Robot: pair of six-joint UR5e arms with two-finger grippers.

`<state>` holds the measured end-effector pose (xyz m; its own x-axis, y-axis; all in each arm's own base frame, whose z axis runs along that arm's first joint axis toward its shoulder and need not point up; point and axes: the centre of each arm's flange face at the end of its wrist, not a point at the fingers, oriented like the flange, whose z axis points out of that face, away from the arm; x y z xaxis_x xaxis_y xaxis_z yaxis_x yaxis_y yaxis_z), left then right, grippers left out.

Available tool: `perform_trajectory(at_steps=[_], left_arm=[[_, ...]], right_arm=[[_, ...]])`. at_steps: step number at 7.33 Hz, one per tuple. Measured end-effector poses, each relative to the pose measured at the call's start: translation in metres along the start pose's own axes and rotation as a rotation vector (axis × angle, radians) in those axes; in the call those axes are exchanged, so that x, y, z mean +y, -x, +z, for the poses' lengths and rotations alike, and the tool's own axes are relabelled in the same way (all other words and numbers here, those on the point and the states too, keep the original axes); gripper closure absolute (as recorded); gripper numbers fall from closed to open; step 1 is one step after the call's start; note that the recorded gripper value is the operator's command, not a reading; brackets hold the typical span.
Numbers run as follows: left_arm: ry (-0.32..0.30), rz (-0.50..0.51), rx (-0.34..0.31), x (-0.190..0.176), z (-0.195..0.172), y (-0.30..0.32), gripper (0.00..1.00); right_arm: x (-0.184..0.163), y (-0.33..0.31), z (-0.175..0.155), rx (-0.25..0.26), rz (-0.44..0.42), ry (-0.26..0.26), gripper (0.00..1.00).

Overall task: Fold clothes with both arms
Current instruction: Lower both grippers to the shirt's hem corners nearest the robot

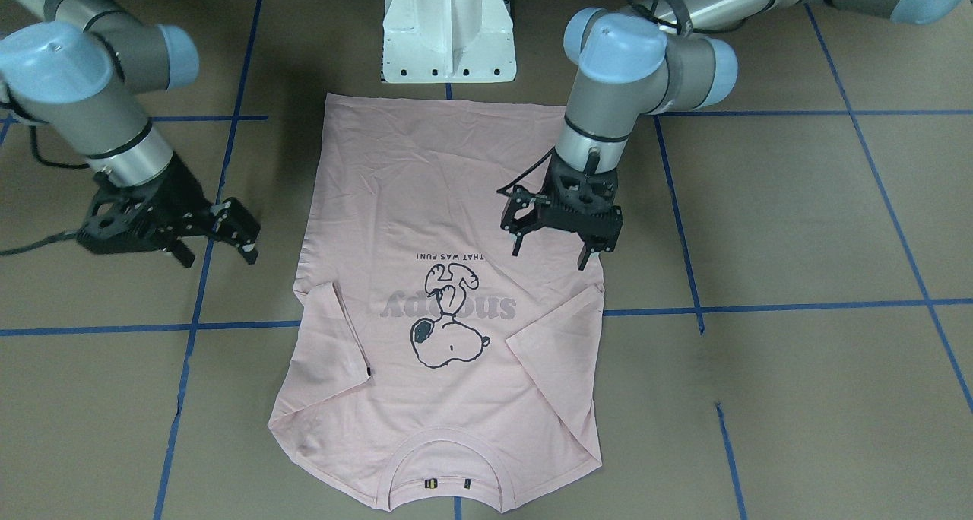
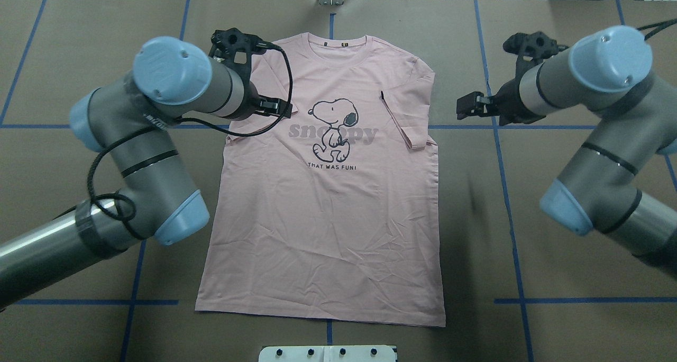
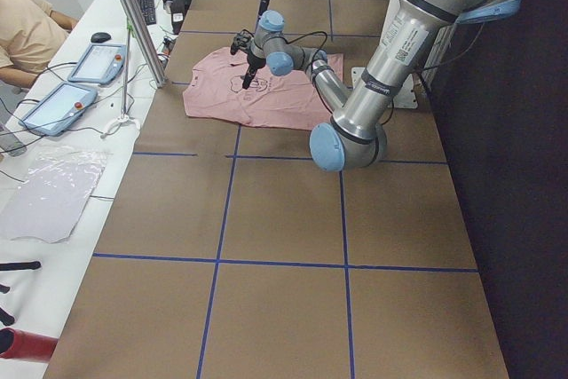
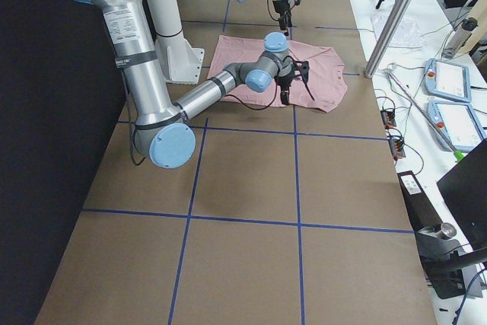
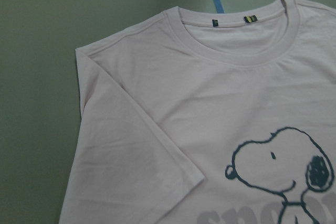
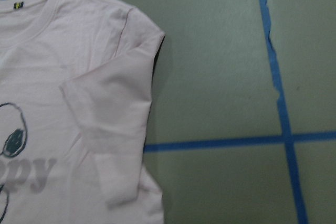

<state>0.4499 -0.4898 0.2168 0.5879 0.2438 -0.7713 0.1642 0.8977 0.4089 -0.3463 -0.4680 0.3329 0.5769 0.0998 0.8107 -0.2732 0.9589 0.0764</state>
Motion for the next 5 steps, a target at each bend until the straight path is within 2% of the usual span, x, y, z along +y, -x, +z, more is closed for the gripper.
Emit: perform_trajectory(at_steps=[2, 3, 4, 5], left_arm=[[0.039, -0.018, 0.067, 0.063, -0.033, 0.0, 0.0], [0.064, -0.034, 0.085, 0.089, -0.044, 0.001, 0.0], [0.1, -0.048, 0.091, 0.122, -0.052, 0.007, 0.19], [0.14, -0.079, 0.078, 0.157, -0.054, 0.014, 0.25]], right_arm=[[0.123, 0.04, -0.033, 0.02, 0.09, 0.008, 0.05], [0.174, 0.049, -0.037, 0.025, 0.126, 0.007, 0.11], [0.219, 0.054, -0.034, 0.03, 0.157, 0.006, 0.12], [0.251, 0.055, -0.029, 0.037, 0.178, 0.004, 0.12]])
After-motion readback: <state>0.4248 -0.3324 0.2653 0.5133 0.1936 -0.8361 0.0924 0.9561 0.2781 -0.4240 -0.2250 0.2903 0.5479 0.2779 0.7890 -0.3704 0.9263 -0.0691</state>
